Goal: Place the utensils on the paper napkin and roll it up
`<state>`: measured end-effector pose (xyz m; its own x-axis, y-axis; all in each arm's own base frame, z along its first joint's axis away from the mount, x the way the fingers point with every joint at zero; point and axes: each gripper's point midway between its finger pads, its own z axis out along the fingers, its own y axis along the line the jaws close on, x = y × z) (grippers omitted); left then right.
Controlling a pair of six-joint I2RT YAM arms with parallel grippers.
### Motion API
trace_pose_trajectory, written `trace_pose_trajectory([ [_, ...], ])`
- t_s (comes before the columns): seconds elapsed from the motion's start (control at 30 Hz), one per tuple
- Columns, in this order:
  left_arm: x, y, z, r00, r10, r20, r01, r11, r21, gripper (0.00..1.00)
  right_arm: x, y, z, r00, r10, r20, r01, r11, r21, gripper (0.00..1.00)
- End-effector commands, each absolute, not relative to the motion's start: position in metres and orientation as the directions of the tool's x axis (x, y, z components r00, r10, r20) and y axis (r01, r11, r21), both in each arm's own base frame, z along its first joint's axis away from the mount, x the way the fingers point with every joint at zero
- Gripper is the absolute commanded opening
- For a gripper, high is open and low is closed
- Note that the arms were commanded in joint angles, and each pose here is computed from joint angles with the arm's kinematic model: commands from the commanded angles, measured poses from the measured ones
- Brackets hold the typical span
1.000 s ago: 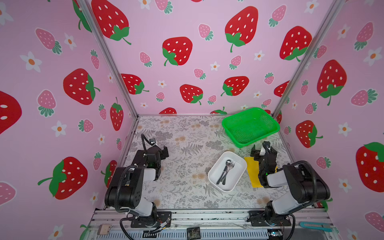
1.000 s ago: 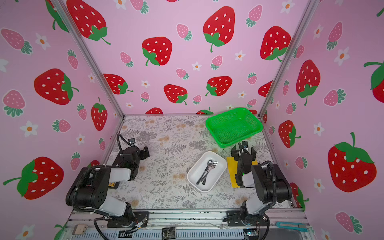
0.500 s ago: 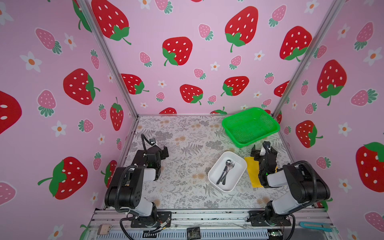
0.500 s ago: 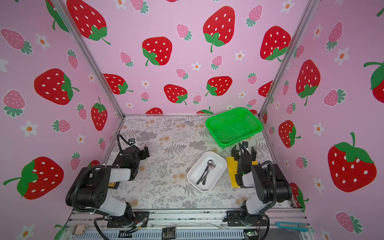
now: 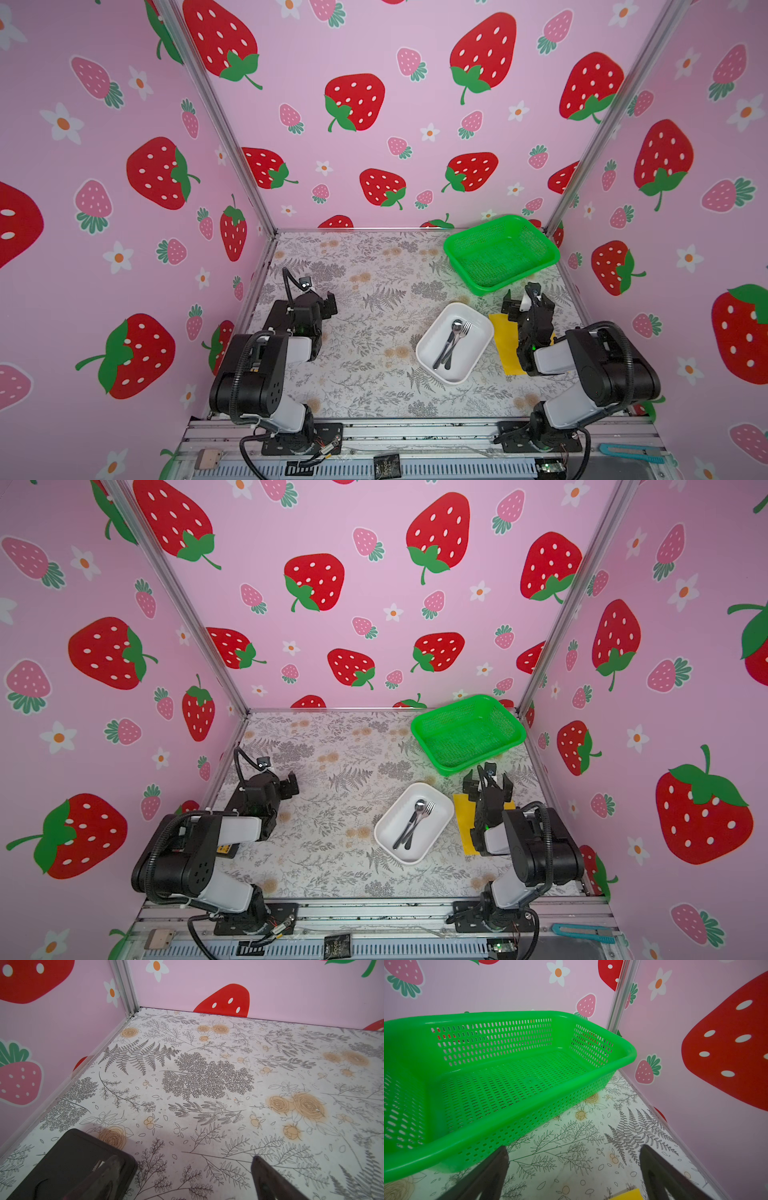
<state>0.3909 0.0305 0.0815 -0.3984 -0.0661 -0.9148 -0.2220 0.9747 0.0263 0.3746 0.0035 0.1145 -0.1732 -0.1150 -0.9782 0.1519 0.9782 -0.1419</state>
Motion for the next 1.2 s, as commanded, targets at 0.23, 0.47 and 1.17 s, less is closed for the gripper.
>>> trace_pose_trajectory([
  [0.23, 0.381, 0.036, 0.122, -0.367, -0.089, -0.926, -0.257, 0.966, 0.009, 0.99, 0.386, 0.015, 0.139, -0.196, -0.108, -0.975, 0.091, 0.988, -0.128, 1.0],
  [0.47, 0.361, 0.039, 0.169, -0.342, -0.364, -0.866, -0.383, 0.896, -0.225, 0.99, 0.364, -0.004, 0.168, -0.298, 0.135, -0.945, 0.233, 0.97, 0.065, 1.0],
  [1.17, 0.308, -0.1, 0.163, -0.702, -0.454, -0.548, 0.038, 0.746, -0.665, 0.93, 0.21, 0.123, 0.073, -0.886, 0.314, -0.341, 0.051, 0.796, 0.603, 0.75],
])
